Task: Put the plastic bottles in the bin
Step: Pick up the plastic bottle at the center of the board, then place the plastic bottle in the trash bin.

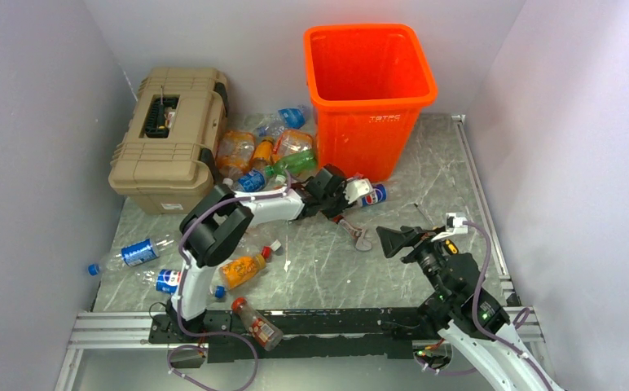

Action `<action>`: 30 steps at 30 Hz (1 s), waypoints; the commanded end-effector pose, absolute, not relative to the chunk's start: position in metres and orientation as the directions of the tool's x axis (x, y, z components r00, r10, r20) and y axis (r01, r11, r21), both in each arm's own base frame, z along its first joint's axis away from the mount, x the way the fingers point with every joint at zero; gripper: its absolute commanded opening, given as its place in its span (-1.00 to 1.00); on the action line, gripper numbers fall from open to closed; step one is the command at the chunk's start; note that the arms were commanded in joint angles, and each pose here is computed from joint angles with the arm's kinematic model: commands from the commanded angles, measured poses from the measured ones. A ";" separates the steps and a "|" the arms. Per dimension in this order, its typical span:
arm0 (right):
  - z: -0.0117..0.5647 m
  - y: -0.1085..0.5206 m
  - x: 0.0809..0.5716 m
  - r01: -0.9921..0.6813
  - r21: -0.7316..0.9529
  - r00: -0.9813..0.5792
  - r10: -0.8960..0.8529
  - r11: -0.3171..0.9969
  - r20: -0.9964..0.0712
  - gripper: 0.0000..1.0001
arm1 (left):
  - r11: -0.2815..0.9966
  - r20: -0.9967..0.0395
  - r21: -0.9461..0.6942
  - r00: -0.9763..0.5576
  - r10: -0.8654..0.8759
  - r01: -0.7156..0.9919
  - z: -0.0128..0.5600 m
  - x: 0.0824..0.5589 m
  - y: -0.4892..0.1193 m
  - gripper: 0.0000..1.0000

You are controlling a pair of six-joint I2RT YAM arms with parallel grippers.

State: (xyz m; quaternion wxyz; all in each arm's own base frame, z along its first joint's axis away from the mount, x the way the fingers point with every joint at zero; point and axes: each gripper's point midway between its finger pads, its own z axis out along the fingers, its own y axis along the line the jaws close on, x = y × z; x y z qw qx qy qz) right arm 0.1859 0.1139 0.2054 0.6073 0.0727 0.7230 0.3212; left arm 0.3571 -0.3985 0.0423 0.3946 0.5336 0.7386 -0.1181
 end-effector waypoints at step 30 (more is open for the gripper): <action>0.392 0.154 0.133 -0.735 0.405 -0.098 0.506 0.544 -0.857 0.99 | 0.476 -0.953 -0.274 -0.171 -0.249 0.836 0.305 0.170 -0.297 -1.00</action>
